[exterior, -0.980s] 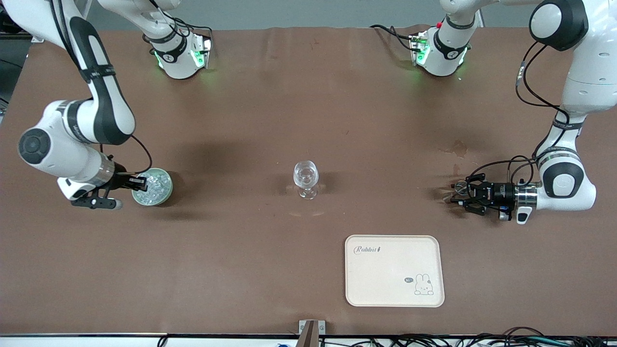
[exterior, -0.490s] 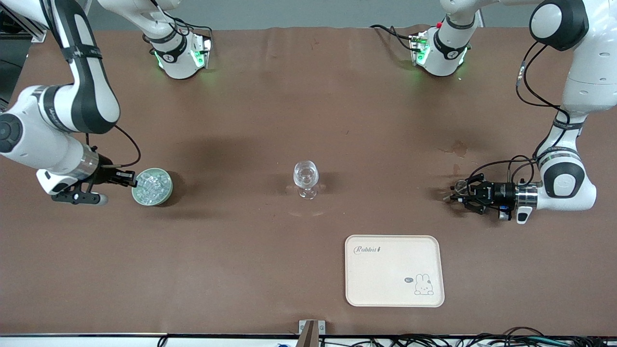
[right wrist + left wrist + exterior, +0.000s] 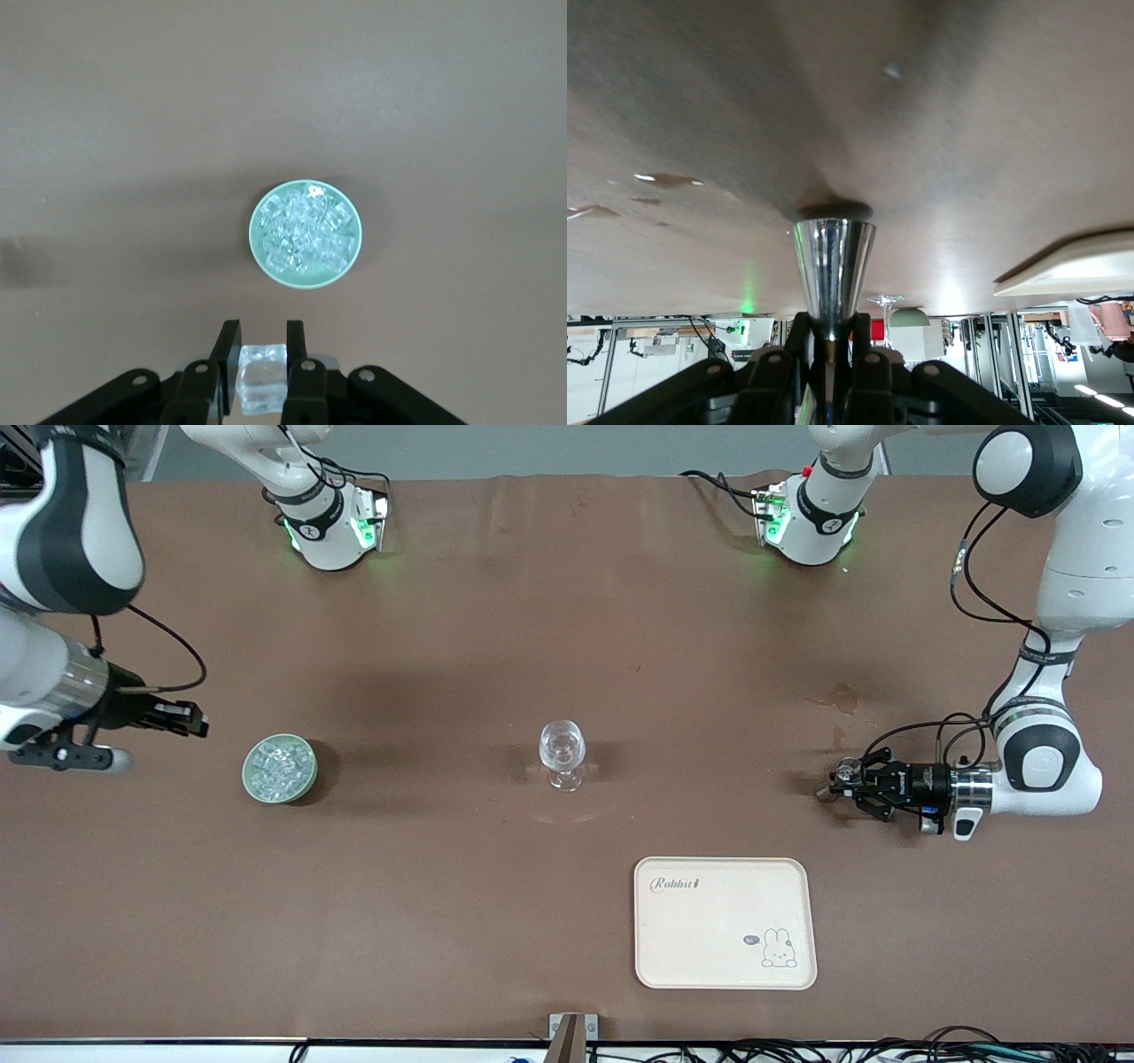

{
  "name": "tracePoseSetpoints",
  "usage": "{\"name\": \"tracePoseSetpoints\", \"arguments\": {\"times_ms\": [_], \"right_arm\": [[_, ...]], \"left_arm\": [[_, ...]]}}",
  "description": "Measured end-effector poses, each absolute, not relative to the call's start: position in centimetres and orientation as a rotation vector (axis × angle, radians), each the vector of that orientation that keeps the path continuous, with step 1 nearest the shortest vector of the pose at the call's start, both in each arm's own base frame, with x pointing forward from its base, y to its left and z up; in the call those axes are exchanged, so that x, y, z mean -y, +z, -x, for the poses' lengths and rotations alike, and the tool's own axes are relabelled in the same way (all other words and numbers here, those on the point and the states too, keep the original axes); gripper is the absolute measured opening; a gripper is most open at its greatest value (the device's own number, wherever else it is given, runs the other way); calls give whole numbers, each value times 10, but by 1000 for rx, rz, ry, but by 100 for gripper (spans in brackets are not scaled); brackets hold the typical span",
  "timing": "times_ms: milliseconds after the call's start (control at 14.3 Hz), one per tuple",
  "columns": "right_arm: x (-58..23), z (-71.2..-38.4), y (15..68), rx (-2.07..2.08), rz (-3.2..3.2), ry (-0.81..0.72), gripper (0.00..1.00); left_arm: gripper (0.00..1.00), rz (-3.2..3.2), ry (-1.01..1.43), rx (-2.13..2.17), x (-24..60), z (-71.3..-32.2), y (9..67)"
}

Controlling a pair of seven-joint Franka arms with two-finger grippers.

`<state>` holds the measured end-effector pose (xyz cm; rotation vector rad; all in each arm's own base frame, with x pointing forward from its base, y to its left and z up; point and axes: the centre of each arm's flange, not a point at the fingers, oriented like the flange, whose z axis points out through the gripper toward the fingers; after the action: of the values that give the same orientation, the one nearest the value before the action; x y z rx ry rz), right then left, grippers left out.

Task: Pour wine and add ice with both arms
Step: 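Lift the ice cube with the right gripper while the left gripper lifts the jigger, then carry the metal jigger with the left gripper over the wine glass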

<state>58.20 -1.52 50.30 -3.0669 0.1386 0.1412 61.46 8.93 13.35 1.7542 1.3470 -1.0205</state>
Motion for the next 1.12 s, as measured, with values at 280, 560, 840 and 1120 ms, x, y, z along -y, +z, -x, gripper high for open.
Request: {"name": "tracePoseSetpoints", "arguments": {"times_ms": [280,560,840,1120], "right_arm": [[14,-578,562,-121,3065,164,25],[14,-573,601,-113,3070,150,25],[18,-572,605,-120,3084,141,25],[21,-571,605,-121,3118,141,25]], "left_arm": [[22,-1785,-981,-1275,-67,-636,162],[22,-1775,-1001,-1289,-31,-657,206],[22,-1725,-1050,-1363,17,-672,240],[22,-1680,-1060,-1432,75,-681,268]]}}
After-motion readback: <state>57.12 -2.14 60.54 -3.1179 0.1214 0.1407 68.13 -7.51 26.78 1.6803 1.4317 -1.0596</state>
